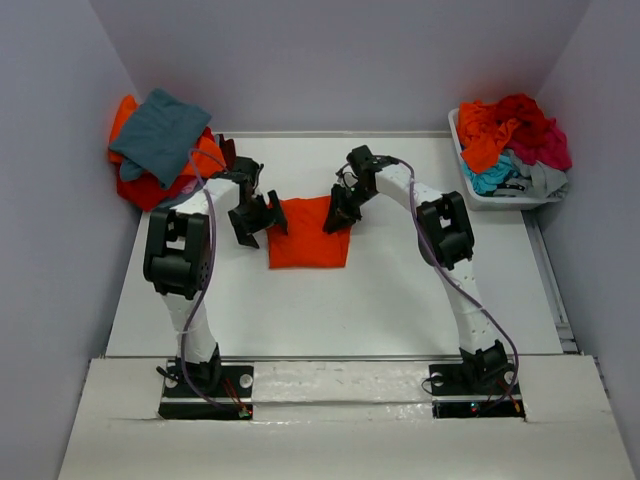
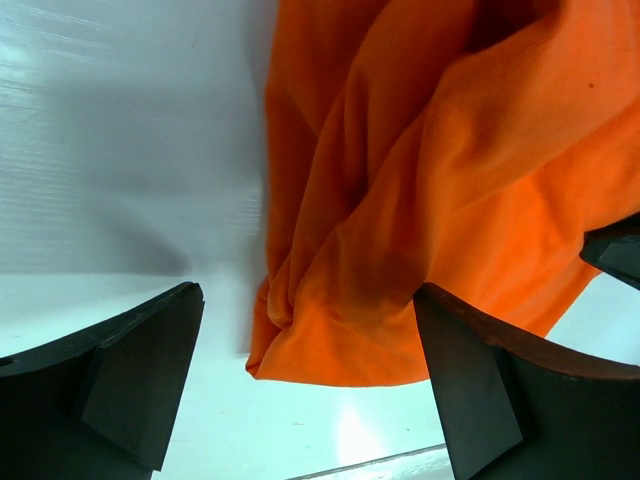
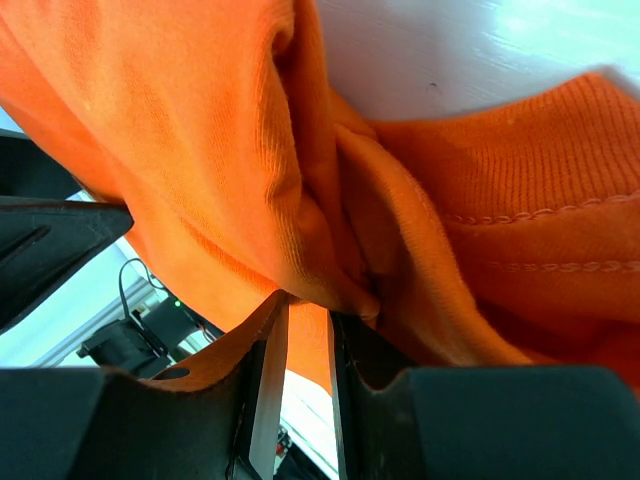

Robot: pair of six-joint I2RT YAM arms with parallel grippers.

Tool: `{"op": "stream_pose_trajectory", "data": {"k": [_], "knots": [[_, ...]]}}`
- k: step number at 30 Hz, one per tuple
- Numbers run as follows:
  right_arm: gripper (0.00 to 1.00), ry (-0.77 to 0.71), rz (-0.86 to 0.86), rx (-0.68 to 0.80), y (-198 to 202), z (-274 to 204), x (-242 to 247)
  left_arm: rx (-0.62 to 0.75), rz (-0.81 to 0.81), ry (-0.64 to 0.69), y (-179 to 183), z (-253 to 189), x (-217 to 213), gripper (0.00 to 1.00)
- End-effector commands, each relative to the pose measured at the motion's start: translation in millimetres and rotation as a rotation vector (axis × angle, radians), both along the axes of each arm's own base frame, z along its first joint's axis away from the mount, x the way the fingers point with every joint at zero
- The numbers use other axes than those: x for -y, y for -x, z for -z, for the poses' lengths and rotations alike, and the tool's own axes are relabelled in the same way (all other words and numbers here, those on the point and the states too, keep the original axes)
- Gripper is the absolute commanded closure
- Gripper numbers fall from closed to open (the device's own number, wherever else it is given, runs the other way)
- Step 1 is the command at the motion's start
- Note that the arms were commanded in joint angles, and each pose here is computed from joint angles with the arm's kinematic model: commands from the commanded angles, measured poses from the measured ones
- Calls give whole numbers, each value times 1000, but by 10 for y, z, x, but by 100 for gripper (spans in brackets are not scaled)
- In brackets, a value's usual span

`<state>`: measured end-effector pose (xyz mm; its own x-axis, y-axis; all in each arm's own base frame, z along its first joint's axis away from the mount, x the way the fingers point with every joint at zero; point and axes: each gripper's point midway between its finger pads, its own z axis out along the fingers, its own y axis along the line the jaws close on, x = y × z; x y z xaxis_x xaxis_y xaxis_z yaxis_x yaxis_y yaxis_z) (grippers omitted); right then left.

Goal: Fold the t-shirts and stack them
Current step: Fold the long partially folded tshirt into a neat square, then put the neatly folded tshirt into the corner of the board with the left arm

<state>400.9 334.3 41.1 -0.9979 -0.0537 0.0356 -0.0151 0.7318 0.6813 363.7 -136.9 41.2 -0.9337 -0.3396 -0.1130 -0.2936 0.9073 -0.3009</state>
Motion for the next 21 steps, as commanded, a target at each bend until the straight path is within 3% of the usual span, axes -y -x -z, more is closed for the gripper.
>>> {"op": "stream_pose_trajectory", "data": {"k": [1,13,16,21], "knots": [[71,9,-16,28,-25,79,-41,70,-3,58,-33,-160,28,1],[72,14,-26,23,-15,85,-34,83,-54,400,7,66,308,1],[72,17,-31,18,4,108,-23,76,-77,422,18,109,294,1],[72,21,-37,10,27,140,-11,60,-147,347,56,165,51,1]]}}
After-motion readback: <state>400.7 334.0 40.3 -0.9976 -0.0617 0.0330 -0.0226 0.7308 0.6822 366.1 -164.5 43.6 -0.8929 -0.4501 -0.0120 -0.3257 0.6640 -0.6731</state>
